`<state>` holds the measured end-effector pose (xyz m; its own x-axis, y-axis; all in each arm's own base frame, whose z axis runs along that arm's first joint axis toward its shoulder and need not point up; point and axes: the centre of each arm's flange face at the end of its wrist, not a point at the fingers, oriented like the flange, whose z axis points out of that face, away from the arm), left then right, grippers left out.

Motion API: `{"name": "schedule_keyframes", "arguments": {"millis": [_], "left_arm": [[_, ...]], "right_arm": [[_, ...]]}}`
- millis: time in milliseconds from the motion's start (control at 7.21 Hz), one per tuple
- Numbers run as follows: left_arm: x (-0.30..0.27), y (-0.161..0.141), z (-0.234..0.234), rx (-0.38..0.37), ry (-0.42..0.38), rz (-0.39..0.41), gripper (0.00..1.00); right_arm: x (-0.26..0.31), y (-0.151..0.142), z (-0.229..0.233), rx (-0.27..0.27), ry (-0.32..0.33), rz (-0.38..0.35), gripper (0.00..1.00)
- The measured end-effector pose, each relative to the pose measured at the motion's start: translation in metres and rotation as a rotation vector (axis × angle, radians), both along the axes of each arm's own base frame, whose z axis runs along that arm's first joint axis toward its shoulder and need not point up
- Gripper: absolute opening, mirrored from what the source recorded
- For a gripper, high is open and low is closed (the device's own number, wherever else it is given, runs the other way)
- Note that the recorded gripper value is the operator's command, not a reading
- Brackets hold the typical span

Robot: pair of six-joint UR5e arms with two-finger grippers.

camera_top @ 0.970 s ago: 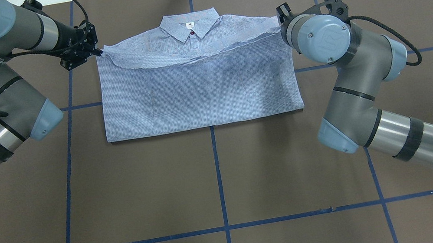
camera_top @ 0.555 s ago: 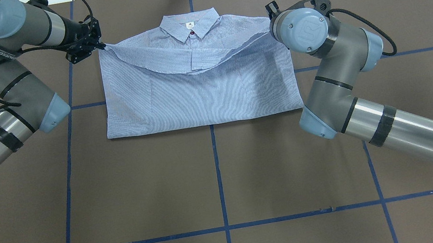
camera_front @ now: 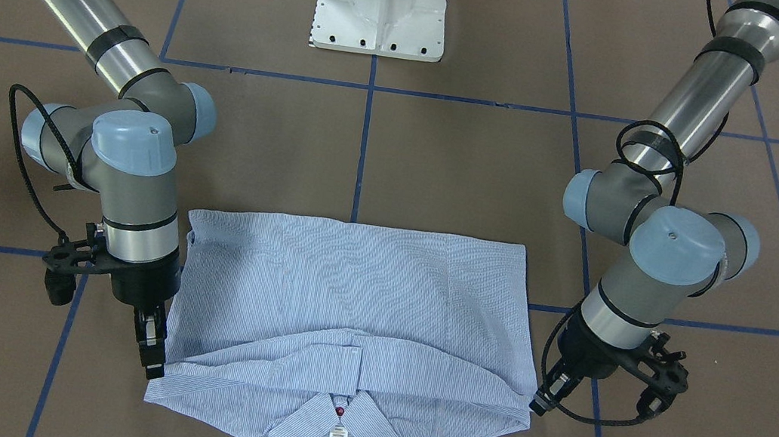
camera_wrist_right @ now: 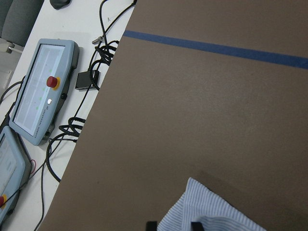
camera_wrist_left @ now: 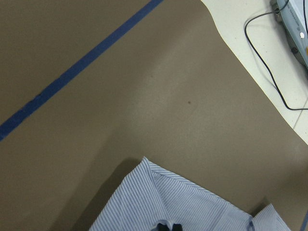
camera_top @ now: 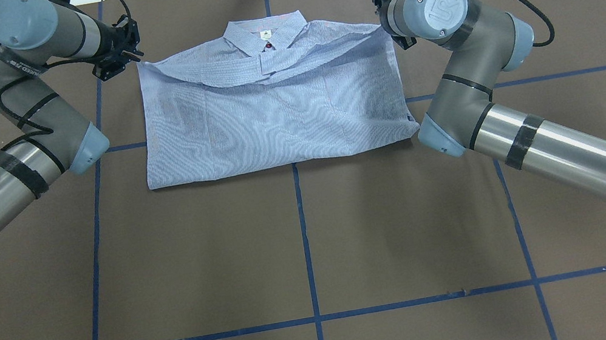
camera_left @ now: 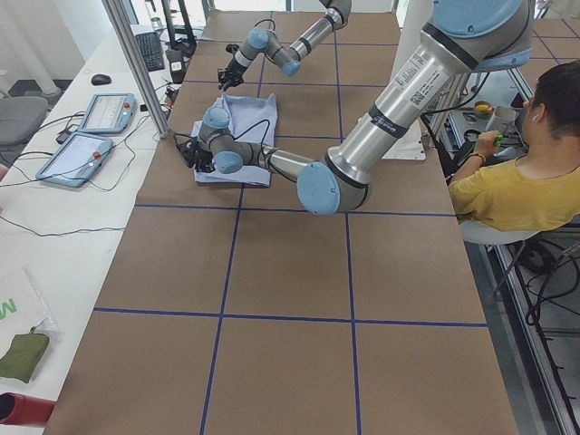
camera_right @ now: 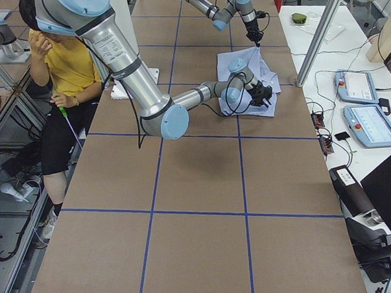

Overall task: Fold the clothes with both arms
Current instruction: 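Move the right gripper to the folded edge nearest it and grasp it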

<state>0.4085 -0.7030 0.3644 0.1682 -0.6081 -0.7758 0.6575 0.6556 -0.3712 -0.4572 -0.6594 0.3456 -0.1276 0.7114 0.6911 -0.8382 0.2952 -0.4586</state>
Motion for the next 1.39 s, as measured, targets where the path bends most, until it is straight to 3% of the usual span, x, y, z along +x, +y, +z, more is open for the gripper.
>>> {"name": "schedule_keyframes", "arguments": {"millis": [139, 416, 555, 1109, 1386], "left_arm": [[0.001, -0.002, 0.004, 0.011, -0.014, 0.006, 1.0], [0.0, -0.002, 0.006, 0.025, -0.025, 0.008, 1.0], [-0.002, -0.002, 0.001, 0.036, -0.021, 0.008, 1.0], [-0.017, 0.017, -0.013, 0.084, 0.007, 0.012, 1.0], [-0.02, 0.02, -0.022, 0.098, 0.015, 0.01, 1.0]], "right_arm": [[0.004, -0.006, -0.004, 0.002, -0.009, 0.003, 1.0], [0.021, -0.013, -0.014, 0.003, -0.044, 0.0, 1.0], [0.026, -0.001, -0.023, 0.019, -0.072, -0.012, 1.0], [0.029, 0.161, 0.022, 0.043, -0.117, -0.164, 1.0], [0.018, 0.2, 0.036, 0.032, -0.114, -0.189, 1.0]]}}
